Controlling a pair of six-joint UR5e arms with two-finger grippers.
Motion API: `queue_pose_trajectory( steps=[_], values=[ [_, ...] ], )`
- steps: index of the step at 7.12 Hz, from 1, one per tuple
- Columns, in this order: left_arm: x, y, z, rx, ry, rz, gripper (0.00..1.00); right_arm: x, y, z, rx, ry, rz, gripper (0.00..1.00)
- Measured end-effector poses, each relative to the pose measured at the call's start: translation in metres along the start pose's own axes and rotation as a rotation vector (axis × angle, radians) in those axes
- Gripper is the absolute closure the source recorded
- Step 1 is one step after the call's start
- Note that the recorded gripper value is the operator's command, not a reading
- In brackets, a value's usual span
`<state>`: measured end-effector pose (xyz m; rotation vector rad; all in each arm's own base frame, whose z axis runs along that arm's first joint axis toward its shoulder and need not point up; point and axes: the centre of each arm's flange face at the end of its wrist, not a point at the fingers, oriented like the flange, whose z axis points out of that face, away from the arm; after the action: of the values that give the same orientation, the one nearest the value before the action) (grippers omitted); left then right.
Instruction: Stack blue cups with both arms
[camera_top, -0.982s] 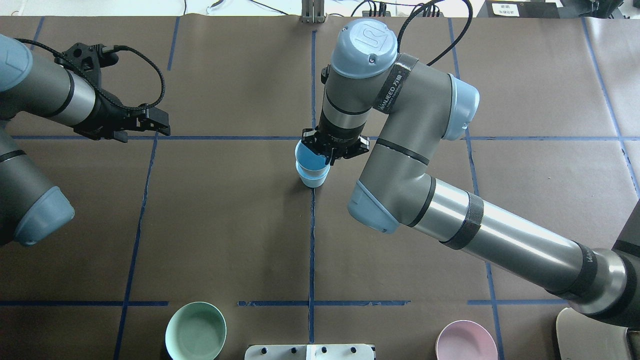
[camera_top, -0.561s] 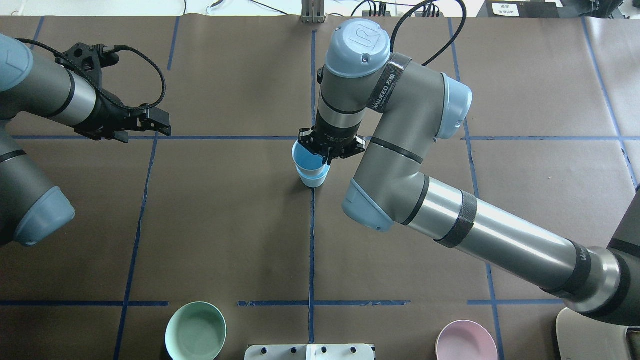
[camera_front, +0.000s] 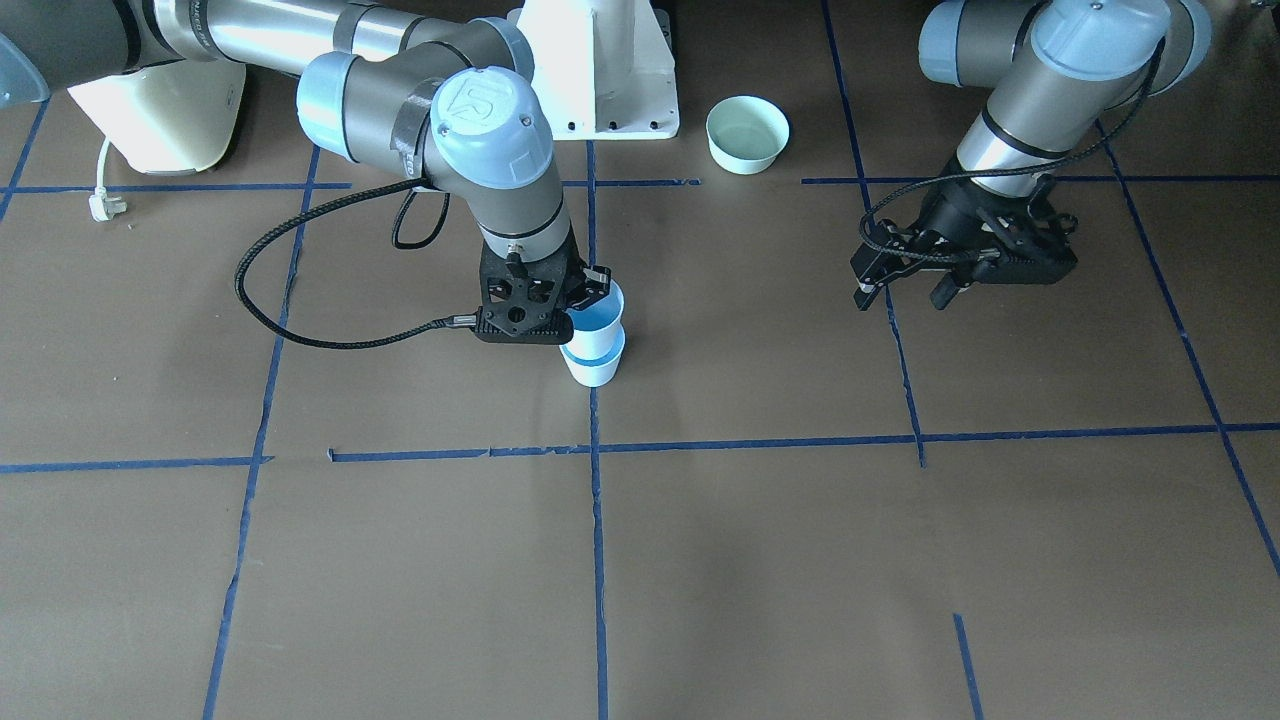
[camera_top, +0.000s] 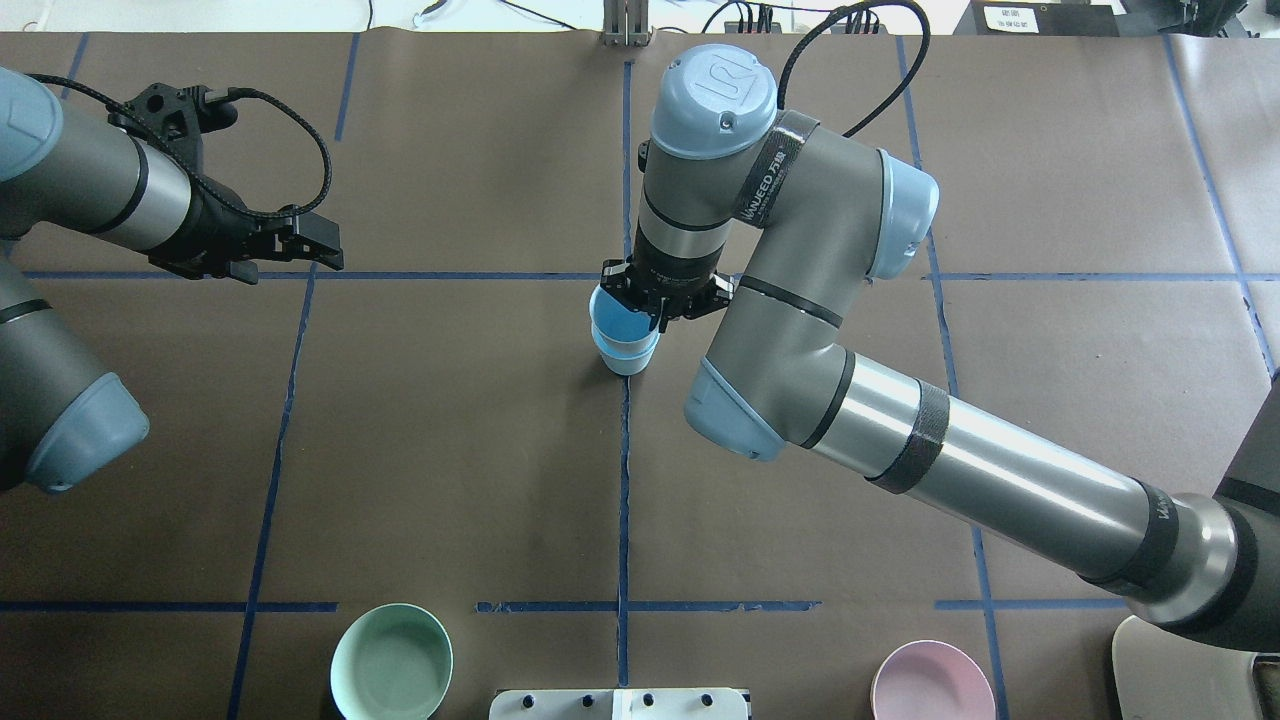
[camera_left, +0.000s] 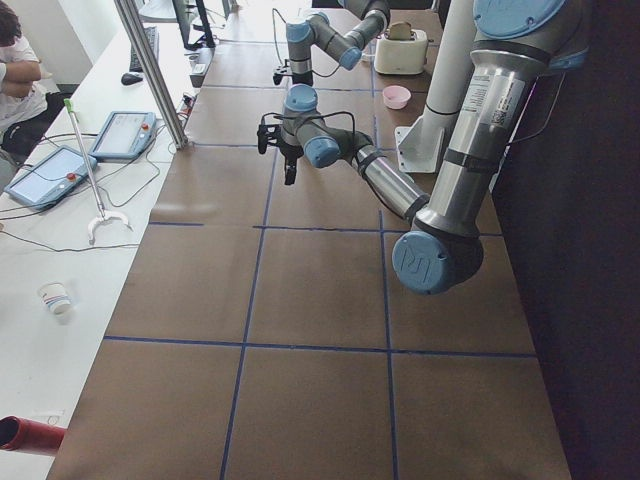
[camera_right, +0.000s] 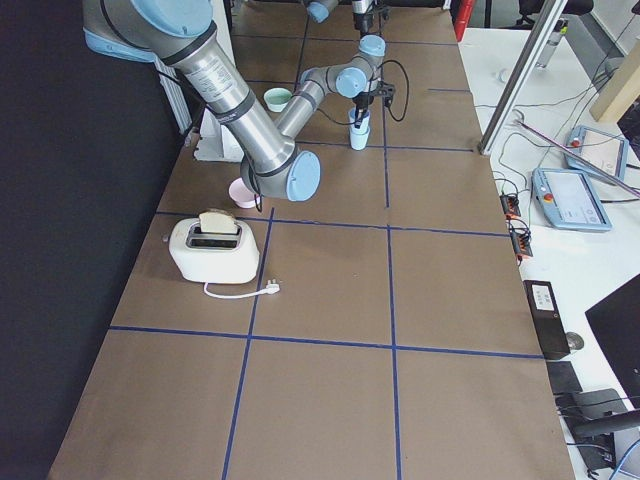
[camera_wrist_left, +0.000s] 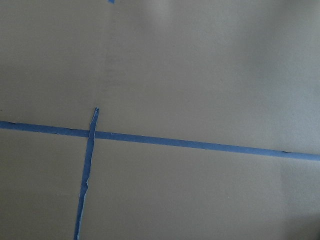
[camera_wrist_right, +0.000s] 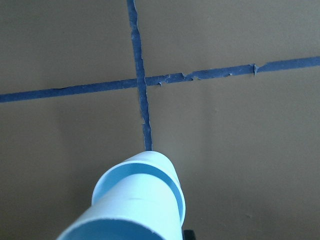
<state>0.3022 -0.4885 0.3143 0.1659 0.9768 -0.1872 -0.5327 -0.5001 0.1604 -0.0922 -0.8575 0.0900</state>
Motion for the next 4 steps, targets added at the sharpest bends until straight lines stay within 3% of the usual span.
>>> queue_pose_trajectory(
  steps=[2,4],
  values=[
    [0.001,0.0,-0.001,0.002,0.002,0.002,0.0,0.001,-0.001,0.0,0.003,0.003,0.001,0.0],
    [0.0,0.001,-0.001,0.0,0.001,0.004,0.0,0.023,-0.011,-0.021,0.012,-0.021,0.011,0.0]
  ],
)
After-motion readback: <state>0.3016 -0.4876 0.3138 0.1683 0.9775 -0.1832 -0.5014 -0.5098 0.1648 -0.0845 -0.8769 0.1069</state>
